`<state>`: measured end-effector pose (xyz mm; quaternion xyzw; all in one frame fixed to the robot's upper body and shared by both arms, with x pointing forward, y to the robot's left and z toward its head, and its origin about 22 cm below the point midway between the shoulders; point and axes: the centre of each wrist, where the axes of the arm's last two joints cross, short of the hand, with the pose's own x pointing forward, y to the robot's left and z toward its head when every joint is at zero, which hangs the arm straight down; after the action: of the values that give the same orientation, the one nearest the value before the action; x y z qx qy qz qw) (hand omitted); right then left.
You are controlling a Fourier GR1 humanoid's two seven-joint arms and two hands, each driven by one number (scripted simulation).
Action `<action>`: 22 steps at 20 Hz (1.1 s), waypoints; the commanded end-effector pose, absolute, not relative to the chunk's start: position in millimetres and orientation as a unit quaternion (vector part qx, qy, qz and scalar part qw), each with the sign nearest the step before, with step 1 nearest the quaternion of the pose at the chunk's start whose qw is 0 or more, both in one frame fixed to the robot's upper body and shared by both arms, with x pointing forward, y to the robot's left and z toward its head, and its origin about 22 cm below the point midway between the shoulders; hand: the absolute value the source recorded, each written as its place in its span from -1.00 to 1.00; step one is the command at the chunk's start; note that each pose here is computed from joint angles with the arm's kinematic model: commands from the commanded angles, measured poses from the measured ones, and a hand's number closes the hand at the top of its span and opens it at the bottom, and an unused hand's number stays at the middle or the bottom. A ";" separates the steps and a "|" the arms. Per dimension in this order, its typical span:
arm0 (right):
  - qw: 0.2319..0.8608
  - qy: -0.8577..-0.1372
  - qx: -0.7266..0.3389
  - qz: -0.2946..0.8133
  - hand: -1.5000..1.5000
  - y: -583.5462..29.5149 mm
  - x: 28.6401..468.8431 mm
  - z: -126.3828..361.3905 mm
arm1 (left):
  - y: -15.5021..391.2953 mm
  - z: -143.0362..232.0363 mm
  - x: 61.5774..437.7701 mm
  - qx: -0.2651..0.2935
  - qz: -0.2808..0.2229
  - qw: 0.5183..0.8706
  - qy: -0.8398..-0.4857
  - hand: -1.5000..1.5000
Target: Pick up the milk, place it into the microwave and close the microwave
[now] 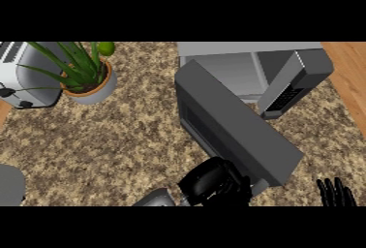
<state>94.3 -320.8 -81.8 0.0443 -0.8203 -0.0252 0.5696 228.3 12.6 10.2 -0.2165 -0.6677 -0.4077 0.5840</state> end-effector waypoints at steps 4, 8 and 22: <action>0.526 -0.842 0.117 -0.010 -1.00 -308.0 106.5 -52.3 | 0.7 -8.5 233.8 -0.190 -0.376 0.624 -0.659 1.00; 0.522 -0.844 0.125 0.015 -1.00 -308.6 110.9 -35.4 | -0.4 10.0 255.7 -0.189 -0.308 0.621 -0.696 -1.00; 0.511 -0.837 0.191 0.039 -1.00 -304.9 113.1 -3.2 | 1.0 42.8 310.9 -0.141 -0.163 0.629 -0.747 1.00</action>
<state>112.6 -306.0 -8.7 0.1612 -0.8381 0.0298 0.5204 297.2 3.4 27.1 -0.1350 -0.7347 -0.1993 0.6342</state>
